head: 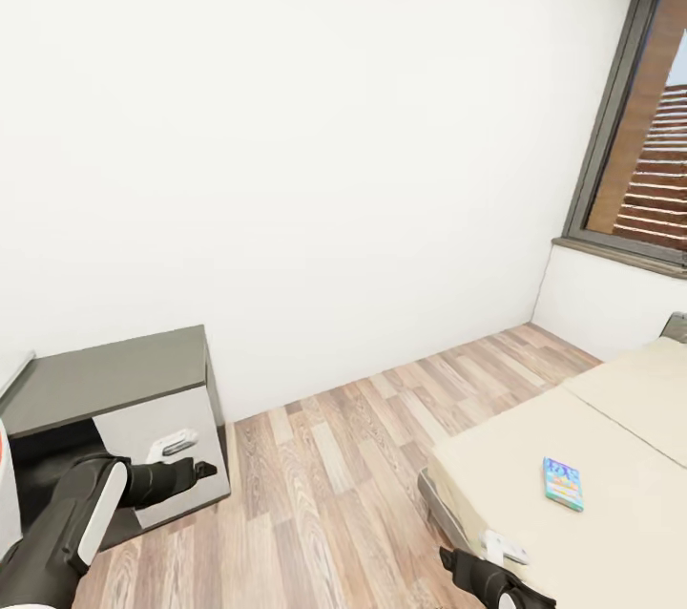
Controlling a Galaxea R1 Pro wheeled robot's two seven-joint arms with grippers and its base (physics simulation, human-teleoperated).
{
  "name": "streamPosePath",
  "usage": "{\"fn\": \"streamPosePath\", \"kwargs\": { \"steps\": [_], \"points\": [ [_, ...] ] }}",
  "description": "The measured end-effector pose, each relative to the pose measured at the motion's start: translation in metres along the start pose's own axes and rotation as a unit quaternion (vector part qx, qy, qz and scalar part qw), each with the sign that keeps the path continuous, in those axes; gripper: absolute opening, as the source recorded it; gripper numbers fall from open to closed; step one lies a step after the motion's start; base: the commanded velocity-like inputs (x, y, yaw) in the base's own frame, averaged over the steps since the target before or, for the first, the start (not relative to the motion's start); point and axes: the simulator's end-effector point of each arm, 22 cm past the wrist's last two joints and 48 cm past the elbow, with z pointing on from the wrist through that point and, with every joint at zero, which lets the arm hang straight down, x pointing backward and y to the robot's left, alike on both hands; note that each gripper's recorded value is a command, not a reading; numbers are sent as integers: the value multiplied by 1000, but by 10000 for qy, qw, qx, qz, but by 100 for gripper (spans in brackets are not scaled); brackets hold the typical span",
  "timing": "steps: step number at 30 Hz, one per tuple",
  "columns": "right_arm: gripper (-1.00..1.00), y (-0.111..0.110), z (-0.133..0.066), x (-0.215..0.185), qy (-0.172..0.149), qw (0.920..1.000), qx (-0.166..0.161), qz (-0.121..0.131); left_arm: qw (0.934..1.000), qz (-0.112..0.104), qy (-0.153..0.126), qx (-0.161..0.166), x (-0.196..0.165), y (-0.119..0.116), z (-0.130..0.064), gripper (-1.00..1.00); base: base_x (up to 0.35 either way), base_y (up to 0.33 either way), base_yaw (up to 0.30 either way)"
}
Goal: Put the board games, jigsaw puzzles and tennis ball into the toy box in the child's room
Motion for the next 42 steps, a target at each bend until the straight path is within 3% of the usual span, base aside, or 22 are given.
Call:
{"fn": "streamPosePath", "kwargs": {
  "steps": [42],
  "points": [
    [100,-1,-5,-11,-148,9999,-25,44,10000,31,-42,1,2,-1,-6,100,0,0,-261]
  ]
}}
